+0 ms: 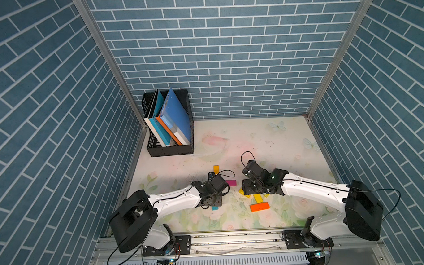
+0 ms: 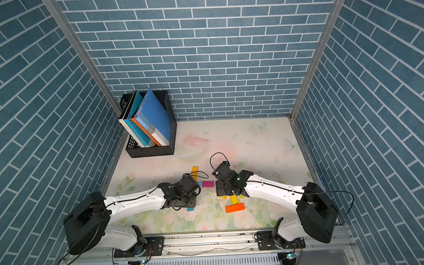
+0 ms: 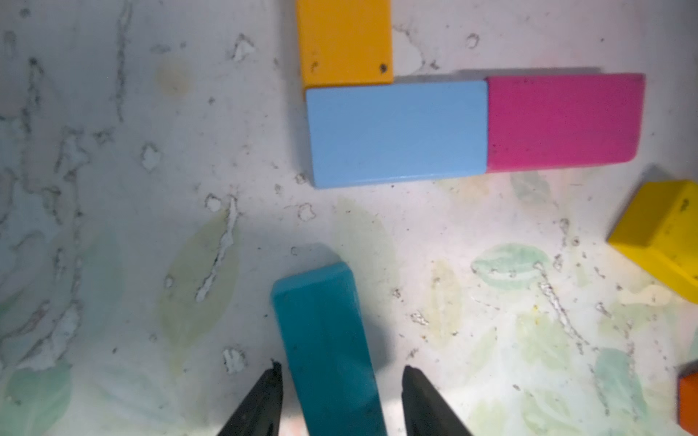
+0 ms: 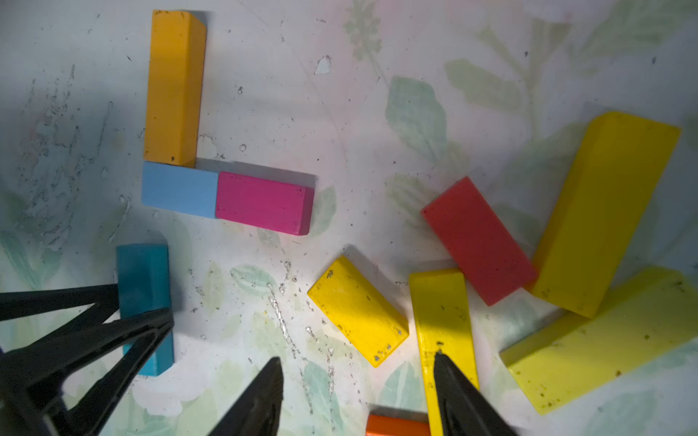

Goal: Assemble the letter h with building blocks
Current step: Pick up the building block from the center of the board, then place the building block at the center of the board, then assemble the building block at the center of the board.

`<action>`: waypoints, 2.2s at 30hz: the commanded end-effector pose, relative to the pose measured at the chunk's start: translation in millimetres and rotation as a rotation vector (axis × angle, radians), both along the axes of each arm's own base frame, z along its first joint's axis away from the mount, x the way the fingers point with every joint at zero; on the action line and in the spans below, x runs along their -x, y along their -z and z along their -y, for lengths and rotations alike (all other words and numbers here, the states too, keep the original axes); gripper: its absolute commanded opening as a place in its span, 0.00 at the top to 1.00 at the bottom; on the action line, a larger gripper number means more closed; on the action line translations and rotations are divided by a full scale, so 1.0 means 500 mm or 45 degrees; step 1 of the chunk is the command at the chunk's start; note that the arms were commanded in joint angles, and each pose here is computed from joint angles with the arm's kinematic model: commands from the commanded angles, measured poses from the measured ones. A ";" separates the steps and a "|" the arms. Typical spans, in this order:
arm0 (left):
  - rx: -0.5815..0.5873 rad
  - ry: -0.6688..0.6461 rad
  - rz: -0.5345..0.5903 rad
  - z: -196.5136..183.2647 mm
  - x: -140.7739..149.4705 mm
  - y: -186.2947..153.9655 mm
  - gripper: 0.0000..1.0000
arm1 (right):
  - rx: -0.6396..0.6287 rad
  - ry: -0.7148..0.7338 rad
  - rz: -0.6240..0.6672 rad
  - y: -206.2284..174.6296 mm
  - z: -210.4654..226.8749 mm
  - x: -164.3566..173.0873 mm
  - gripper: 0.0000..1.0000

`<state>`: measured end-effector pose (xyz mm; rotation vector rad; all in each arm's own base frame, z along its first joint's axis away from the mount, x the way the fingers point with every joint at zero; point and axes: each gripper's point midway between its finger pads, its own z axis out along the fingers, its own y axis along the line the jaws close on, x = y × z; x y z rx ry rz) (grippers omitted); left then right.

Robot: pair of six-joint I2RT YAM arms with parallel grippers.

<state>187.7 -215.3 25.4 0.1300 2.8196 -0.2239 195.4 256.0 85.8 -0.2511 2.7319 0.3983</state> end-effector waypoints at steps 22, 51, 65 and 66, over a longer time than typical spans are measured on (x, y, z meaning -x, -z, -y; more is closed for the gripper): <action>0.104 -0.047 0.043 -0.018 0.015 -0.059 0.32 | -0.099 0.085 0.073 -0.071 -0.020 -0.025 0.35; -0.043 -0.039 0.054 -0.001 -0.005 -0.014 0.31 | -0.077 0.161 0.106 -0.076 0.019 -0.025 0.35; -0.061 -0.013 0.031 0.047 -0.035 0.018 0.58 | -0.087 0.216 0.130 -0.087 0.052 -0.016 0.39; -0.059 -0.013 0.039 0.050 -0.039 0.015 0.61 | -0.087 0.224 0.130 -0.087 0.057 -0.015 0.39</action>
